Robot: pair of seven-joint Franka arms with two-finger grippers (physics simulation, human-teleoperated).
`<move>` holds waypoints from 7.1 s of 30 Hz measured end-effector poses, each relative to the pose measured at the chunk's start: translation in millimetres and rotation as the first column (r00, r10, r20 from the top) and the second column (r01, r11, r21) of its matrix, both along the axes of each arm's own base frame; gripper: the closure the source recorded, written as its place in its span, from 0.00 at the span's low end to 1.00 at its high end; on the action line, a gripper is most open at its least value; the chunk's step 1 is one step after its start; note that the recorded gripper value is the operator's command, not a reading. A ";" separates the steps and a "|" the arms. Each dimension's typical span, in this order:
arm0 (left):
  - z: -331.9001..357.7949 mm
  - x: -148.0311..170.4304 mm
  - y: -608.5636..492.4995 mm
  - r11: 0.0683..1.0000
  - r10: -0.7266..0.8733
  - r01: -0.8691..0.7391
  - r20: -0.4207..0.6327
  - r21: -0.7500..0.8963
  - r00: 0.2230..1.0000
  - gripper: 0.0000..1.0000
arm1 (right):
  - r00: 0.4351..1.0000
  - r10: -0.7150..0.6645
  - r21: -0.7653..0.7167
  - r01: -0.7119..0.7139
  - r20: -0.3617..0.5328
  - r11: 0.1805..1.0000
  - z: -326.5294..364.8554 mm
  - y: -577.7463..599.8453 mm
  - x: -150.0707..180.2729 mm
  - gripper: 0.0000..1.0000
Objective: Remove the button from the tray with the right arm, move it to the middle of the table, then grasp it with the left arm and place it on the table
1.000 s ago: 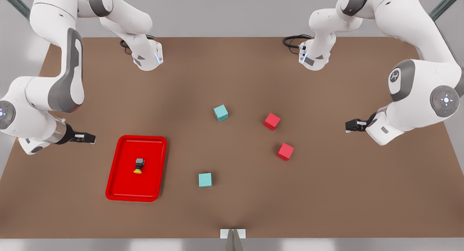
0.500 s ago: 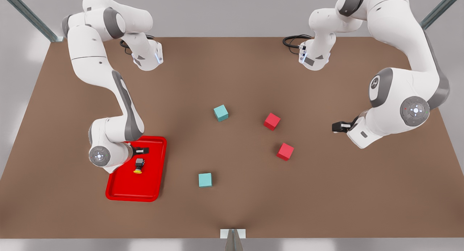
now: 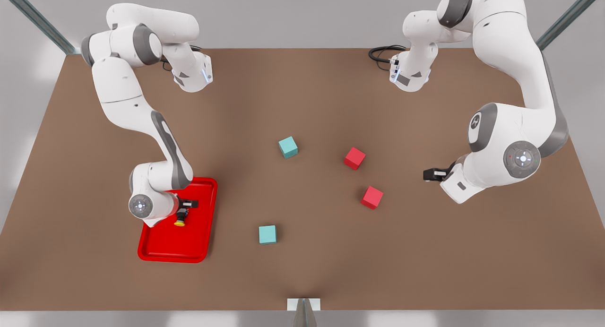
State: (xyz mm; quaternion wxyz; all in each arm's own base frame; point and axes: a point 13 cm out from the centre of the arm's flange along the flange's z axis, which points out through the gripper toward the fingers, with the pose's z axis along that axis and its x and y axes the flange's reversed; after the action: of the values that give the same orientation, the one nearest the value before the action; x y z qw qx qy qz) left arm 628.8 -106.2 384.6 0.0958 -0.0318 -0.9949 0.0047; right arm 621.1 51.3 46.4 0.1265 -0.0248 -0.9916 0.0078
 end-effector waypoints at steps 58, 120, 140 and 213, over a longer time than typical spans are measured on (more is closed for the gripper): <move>7.1 2.9 4.4 1.000 0.027 -0.027 0.022 0.000 0.999 0.00 | 0.981 0.000 0.070 -0.014 0.195 0.997 87.3 121.6 60.3 0.65; -281.3 -4.2 -347.7 0.984 0.161 -0.174 0.217 0.041 0.963 0.00 | 0.989 -0.118 0.079 0.112 0.088 0.991 385.5 -89.4 -30.9 0.00; -340.7 -16.1 -343.7 0.998 0.062 -0.064 0.145 0.010 0.988 0.00 | 0.983 -0.020 0.062 0.008 0.184 0.998 377.9 -85.4 -1.9 0.00; -312.3 153.8 60.6 0.348 0.124 -0.929 0.976 0.128 0.180 0.72 | 0.858 0.069 -0.072 -0.037 0.509 0.997 400.6 -115.7 89.2 0.00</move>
State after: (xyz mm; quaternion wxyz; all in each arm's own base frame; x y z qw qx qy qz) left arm 782.6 -45.5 72.3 -0.4213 0.4166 -0.7120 -0.3768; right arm 710.3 -64.5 447.0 -0.1418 -0.0026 -0.9893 0.0342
